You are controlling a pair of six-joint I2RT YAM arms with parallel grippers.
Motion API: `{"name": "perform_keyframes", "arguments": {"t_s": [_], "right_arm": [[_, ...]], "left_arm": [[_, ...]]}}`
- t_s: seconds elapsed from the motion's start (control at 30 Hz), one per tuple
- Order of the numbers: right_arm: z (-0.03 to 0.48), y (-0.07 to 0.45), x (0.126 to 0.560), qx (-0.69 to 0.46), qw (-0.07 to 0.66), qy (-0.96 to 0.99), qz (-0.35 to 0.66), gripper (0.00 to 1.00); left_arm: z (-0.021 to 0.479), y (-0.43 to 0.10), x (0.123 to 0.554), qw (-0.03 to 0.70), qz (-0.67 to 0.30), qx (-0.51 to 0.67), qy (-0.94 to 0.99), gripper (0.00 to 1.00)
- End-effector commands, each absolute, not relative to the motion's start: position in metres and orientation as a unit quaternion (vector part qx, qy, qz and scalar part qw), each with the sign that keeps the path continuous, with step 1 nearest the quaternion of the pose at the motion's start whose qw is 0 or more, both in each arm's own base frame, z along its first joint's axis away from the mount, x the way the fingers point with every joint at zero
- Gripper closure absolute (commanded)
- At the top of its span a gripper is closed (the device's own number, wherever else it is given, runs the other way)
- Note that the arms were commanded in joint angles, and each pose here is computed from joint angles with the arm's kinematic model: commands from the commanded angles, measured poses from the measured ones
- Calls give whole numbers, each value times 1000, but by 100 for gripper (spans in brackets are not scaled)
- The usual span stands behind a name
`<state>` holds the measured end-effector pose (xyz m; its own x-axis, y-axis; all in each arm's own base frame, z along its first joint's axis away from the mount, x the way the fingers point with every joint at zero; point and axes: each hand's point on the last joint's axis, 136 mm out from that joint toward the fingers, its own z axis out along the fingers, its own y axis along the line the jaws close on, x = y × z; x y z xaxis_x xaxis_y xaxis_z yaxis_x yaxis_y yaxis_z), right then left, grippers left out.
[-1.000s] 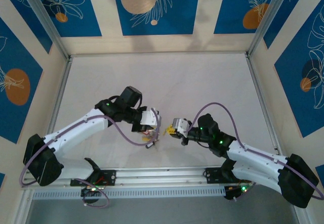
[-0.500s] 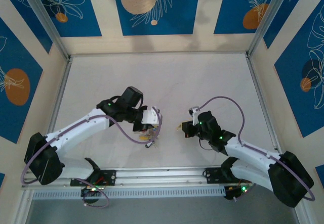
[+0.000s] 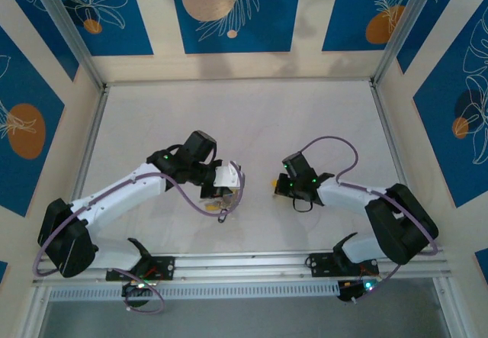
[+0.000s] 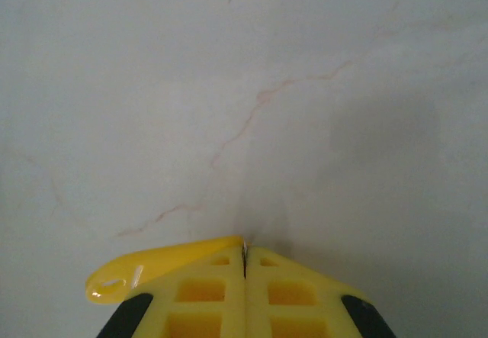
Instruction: Put the keys on the keyring
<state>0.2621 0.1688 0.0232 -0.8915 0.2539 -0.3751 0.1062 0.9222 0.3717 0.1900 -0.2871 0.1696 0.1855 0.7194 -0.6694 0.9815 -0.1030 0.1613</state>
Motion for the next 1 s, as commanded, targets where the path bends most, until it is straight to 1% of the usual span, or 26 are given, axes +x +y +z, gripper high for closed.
{"name": "perform_keyframes", "arguments": {"t_s": [0.0, 0.13, 0.3, 0.4, 0.5, 0.57, 0.63, 0.67, 0.73, 0.8, 0.97], "right_arm": [[23, 163, 270, 120, 214, 957, 154, 100], [27, 161, 273, 126, 216, 957, 150, 86], [44, 155, 275, 123, 245, 950, 151, 84], [58, 152, 275, 118, 268, 943, 156, 80], [74, 158, 274, 78, 289, 938, 175, 78], [89, 175, 270, 4, 300, 931, 209, 77], [110, 206, 256, -129, 332, 898, 258, 76], [125, 229, 238, -235, 365, 854, 287, 77], [145, 259, 198, -406, 422, 743, 323, 76], [156, 273, 164, -509, 463, 642, 338, 70], [167, 284, 148, -573, 500, 559, 331, 69]], "left_arm": [[166, -287, 186, 291, -223, 709, 602, 100], [167, -287, 186, 289, -226, 709, 602, 100], [165, -287, 185, 287, -227, 709, 602, 100], [167, -288, 186, 286, -229, 709, 603, 100], [165, -288, 185, 288, -229, 708, 603, 100], [168, -290, 183, 288, -237, 708, 600, 100], [171, -290, 182, 292, -240, 709, 595, 100], [172, -289, 181, 295, -237, 712, 592, 100], [172, -288, 180, 307, -233, 718, 580, 100], [175, -288, 177, 316, -236, 722, 568, 100], [179, -288, 165, 320, -251, 739, 538, 100]]}}
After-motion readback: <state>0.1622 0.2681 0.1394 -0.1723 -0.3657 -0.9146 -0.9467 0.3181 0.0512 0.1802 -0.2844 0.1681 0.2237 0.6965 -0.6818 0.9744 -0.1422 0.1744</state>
